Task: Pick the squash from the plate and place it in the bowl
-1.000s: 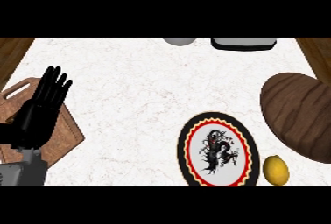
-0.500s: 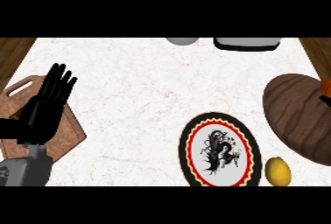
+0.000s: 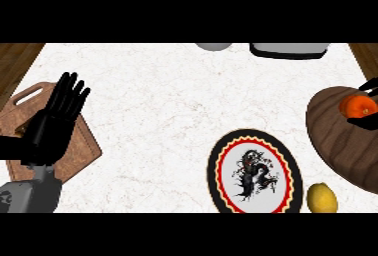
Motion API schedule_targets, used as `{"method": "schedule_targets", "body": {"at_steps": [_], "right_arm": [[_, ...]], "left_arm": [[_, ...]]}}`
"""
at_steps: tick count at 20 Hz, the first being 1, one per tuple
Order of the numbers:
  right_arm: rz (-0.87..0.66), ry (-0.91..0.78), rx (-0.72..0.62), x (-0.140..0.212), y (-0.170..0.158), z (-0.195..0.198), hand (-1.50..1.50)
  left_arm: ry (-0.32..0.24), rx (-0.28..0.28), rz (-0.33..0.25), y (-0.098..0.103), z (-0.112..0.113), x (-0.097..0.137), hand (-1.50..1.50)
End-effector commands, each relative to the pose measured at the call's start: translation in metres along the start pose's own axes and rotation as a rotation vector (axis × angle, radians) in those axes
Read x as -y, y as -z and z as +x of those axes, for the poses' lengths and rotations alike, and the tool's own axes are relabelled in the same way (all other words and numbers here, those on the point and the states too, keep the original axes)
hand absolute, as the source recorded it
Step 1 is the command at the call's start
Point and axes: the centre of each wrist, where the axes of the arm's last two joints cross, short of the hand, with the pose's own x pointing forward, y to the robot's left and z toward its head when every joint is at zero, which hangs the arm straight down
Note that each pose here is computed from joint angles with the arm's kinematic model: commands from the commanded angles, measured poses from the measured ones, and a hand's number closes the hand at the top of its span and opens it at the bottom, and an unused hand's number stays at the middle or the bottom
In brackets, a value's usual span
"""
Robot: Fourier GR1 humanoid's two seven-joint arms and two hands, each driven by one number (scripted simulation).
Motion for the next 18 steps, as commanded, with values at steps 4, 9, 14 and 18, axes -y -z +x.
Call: {"method": "schedule_targets", "body": {"at_steps": [4,9,14,18], "right_arm": [[0.021,0.194,0.15,-0.006,0.008,-0.011,-1.5],[-0.127,0.553,0.219,-0.003,0.013,-0.005,-1.5],[-0.254,0.742,0.163,0.043,-0.003,-0.046,-1.5],[-0.316,0.759,0.122,0.075,-0.027,-0.082,-1.5]], "left_arm": [[0.017,-0.019,0.006,0.0,-0.01,-0.01,0.0],[-0.013,-0.004,0.029,-0.003,-0.01,-0.006,0.0],[-0.008,-0.009,0.012,-0.004,0.007,-0.012,0.0],[0.001,0.001,0.025,0.001,0.012,0.005,0.0]]}}
